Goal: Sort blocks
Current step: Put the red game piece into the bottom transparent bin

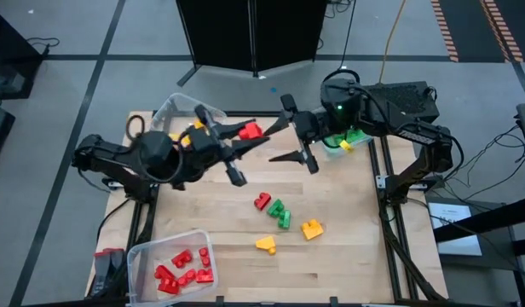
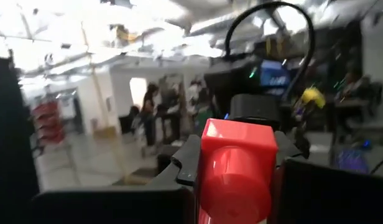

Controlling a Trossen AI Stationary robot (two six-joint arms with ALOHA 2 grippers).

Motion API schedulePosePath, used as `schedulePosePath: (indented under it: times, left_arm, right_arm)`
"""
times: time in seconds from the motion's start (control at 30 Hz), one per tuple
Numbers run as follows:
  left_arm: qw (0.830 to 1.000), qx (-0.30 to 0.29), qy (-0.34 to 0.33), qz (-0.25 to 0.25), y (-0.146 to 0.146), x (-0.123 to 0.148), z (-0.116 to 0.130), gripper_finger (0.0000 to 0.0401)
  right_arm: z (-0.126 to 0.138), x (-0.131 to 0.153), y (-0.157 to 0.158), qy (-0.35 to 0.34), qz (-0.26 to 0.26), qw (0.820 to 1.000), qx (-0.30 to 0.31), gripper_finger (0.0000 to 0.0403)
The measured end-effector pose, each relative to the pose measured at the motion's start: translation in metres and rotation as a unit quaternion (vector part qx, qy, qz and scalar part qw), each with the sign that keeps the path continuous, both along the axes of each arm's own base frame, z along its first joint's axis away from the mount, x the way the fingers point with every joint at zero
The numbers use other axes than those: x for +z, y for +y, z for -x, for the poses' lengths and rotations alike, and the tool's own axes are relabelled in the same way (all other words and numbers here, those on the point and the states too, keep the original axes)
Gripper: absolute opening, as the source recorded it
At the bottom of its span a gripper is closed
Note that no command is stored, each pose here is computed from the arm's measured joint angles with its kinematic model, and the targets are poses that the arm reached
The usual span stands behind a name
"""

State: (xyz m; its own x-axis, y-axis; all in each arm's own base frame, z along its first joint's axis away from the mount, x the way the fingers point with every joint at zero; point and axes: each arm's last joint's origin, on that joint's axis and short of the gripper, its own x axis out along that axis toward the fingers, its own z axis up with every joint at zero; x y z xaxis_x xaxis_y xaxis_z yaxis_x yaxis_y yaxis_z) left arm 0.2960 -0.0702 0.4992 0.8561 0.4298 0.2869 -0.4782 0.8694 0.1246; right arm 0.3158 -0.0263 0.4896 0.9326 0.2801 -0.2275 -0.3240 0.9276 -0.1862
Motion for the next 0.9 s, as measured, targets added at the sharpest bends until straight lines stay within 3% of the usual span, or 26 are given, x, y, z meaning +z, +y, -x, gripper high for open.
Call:
schedulePosePath:
  times: [0.1, 0.17, 0.23, 0.3, 0.43, 0.6, 0.73, 0.9]
  left_arm:
    - [0.999, 0.01, 0.04, 0.021, -0.011, -0.004, 0.01, 0.0039]
    - [0.995, -0.017, 0.085, 0.051, -0.021, -0.013, 0.021, 0.0039]
    - [0.984, -0.056, 0.128, 0.111, -0.032, -0.022, 0.04, 0.0039]
    - [0.963, -0.095, 0.168, 0.191, -0.042, -0.033, 0.059, 0.0039]
    - [0.89, -0.161, 0.264, 0.336, -0.067, -0.059, 0.087, 0.0039]
    - [0.769, -0.18, 0.382, 0.48, -0.096, -0.083, 0.114, 0.0039]
    - [0.696, -0.174, 0.459, 0.524, -0.123, -0.099, 0.123, 0.0039]
    - [0.643, -0.136, 0.535, 0.53, -0.146, -0.12, 0.13, 0.0061]
  right_arm:
    - [0.003, -0.009, 0.0, 0.05, -0.001, 0.999, -0.001, 0.03]
    - [0.006, -0.016, 0.001, 0.09, -0.004, 0.996, 0.0, 0.0299]
    - [0.01, -0.024, 0.001, 0.135, -0.002, 0.991, 0.003, 0.0293]
    - [0.015, -0.031, 0.002, 0.175, -0.001, 0.984, 0.006, 0.0285]
    - [0.023, -0.036, 0.003, 0.215, -0.001, 0.977, 0.01, 0.0272]
    - [0.022, -0.036, 0.003, 0.213, 0.001, 0.977, 0.011, 0.027]
    - [0.019, -0.037, 0.002, 0.212, 0.003, 0.977, 0.012, 0.0269]
    - [0.01, -0.052, 0.001, 0.237, 0.0, 0.972, 0.013, 0.0267]
